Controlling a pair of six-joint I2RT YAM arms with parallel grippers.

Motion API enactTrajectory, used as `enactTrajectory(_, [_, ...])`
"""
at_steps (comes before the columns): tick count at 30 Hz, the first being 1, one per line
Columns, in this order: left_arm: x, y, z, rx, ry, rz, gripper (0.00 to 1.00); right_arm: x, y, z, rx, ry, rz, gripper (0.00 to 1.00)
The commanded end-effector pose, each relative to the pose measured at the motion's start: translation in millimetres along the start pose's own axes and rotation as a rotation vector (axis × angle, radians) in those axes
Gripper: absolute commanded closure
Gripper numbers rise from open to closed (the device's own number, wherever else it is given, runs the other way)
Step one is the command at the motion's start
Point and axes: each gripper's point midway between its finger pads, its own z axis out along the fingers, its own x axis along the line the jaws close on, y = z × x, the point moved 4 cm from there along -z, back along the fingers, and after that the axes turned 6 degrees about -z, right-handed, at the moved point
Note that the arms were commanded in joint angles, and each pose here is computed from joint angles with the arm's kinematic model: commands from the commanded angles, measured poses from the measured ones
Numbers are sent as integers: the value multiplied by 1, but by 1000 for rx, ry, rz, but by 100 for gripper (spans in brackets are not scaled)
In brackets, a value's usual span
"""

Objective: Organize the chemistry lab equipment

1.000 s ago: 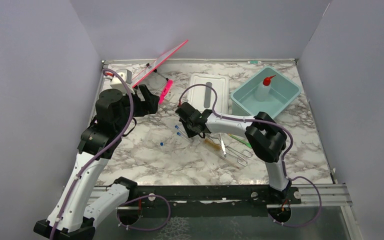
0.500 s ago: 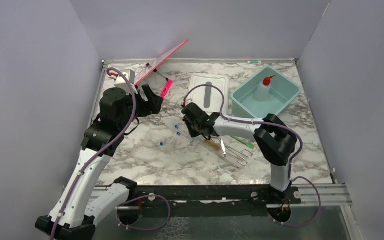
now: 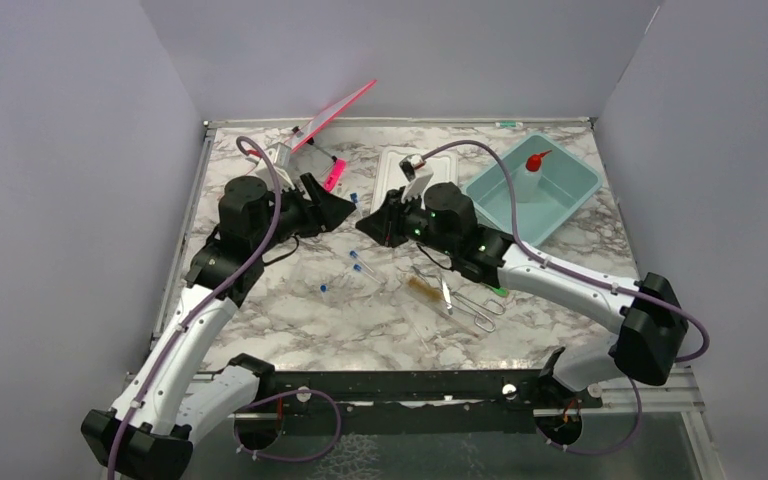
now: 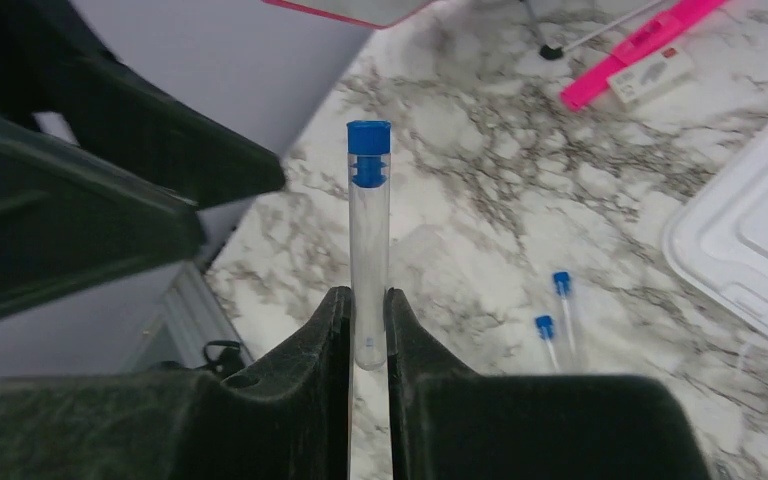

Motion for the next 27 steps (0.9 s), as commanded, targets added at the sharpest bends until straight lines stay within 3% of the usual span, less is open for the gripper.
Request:
enactTrajectory(1, [-24,-2,4,2,-184,-77,39,32,22,-11,-75,181,114,88])
enactTrajectory(5, [-22,-1,8,-30,-198,-112,43,41,30,-17,-97,238,124,88])
enactTrajectory(12, [-20,-5,13,-18,-218,-115,76,45,35,-19,-110,261,128,88])
enactTrajectory(16, [-20,-6,11,-24,-224,-94,77,47,36,-18,-112,266,135,88])
enactTrajectory(27, [-20,-26,6,62,-301,-16,68,50,44,-16,-148,280,149,88])
